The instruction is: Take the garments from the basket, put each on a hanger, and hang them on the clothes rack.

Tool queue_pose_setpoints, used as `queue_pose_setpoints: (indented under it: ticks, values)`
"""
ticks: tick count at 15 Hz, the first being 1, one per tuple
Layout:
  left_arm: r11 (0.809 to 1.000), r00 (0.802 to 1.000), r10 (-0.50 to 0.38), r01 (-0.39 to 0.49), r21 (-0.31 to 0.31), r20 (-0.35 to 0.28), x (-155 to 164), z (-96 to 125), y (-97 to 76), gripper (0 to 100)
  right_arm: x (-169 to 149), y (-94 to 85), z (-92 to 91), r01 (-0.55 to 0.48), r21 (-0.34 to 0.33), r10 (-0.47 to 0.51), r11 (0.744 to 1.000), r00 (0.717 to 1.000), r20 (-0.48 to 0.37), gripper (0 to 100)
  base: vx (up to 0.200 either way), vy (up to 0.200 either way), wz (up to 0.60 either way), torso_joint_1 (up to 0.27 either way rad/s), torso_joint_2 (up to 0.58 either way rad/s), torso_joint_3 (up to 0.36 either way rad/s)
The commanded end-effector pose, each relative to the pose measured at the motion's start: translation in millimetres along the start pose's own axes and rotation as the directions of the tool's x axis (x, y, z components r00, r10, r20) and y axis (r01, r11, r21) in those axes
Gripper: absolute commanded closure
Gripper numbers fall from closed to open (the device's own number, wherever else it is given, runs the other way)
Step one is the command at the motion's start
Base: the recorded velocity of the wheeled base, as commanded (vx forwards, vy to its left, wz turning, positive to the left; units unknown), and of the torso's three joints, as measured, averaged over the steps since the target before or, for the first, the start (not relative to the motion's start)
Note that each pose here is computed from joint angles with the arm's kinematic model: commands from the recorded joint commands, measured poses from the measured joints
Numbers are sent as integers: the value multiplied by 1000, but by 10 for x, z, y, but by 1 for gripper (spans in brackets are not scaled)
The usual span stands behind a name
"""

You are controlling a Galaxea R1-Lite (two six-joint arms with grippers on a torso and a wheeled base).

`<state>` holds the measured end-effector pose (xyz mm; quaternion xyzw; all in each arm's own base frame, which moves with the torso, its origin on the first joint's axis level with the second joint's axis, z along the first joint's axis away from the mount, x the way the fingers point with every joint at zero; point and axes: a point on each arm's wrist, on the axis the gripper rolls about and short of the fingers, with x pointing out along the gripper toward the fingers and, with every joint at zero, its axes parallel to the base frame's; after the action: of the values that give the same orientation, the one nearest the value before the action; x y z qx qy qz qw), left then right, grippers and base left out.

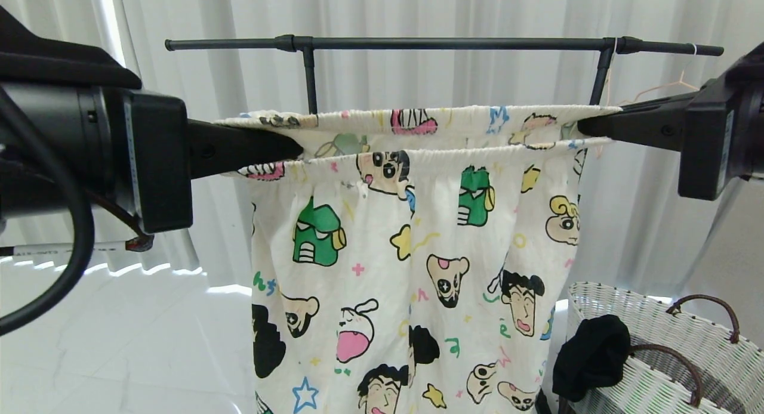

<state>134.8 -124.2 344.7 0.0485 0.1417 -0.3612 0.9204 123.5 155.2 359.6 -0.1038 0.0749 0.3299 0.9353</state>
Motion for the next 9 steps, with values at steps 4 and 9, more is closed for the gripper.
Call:
queue_pose_setpoints:
  ticks: [4,9]
  values:
    - [999,999,-33,32,15,21,18,51,-79,100,-332,118,-100,-124,-50,120,991,989,-84,100,0,0,0,0,0,0]
    - [991,997,73,-75,114,26,368,159,-58,100,-672,292,-212,-317,-110,298,942,941,-161,100,0,0,0,0,0,0]
